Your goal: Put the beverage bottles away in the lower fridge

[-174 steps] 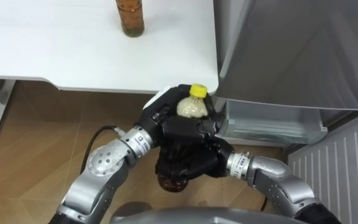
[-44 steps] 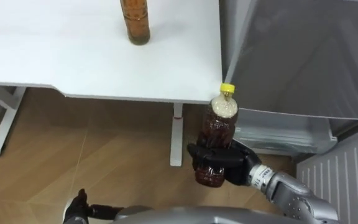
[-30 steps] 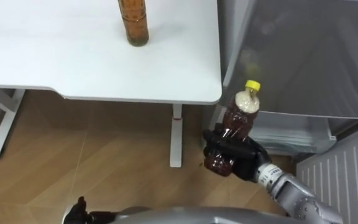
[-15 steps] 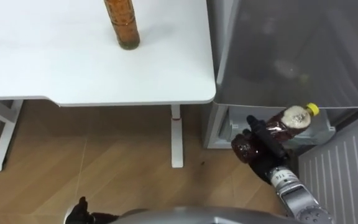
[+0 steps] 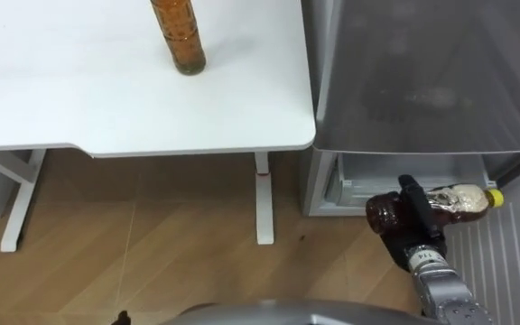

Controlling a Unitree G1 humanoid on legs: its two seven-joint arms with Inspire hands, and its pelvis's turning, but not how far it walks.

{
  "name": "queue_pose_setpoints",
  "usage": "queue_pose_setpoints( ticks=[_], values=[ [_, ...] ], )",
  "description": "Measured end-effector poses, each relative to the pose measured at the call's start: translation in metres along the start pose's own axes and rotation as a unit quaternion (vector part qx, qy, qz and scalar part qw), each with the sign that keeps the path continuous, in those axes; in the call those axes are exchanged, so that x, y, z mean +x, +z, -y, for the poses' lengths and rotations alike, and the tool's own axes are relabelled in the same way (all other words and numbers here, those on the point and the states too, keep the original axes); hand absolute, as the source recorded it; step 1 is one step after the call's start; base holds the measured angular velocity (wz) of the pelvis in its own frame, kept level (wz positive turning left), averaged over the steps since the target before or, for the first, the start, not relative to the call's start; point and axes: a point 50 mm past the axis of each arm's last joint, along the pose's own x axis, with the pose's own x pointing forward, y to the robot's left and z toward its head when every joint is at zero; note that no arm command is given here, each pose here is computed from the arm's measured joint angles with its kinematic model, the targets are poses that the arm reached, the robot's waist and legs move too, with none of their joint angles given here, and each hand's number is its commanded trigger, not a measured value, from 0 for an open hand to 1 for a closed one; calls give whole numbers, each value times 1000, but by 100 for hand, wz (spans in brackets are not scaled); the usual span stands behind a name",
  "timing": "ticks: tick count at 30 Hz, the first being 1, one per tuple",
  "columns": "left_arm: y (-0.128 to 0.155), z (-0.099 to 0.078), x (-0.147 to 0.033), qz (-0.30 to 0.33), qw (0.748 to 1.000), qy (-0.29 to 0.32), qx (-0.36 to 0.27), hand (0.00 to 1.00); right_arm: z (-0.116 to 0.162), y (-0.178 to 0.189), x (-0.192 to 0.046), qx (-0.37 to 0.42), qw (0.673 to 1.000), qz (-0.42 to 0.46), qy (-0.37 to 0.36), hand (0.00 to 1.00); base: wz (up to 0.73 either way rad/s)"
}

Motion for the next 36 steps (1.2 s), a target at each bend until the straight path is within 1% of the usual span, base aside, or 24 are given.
queue_pose_setpoints(
  ticks=[17, 19, 23, 25, 28, 33, 36],
  values=[
    [-5, -2, 0, -13, 1000, 4, -5, 0, -6, -6, 4, 24, 1000, -1, -2, 100, 0],
    [-4, -3, 0, -10, 1000, 3, 16, 0, -8, -6, 5, 22, 1000, -2, 0, 100, 3],
    [-2, -3, 0, -7, 999, 2, 37, 0, -16, -5, 9, 22, 1000, -1, 6, 100, 7],
    [-3, -4, 0, -11, 998, 3, 60, 0, -24, -1, 13, 26, 1000, 5, 17, 100, 14],
    [-6, -5, 0, -21, 997, 5, 80, 0, -29, 7, 15, 35, 999, 20, 23, 100, 24],
    [-8, -7, 0, -30, 997, 4, 72, 0, -33, 23, 22, 60, 997, 46, 17, 100, 22],
    [-4, -9, 1, -27, 997, 6, 72, 0, -39, 23, 28, 65, 997, 43, 24, 100, 11]
  ],
)
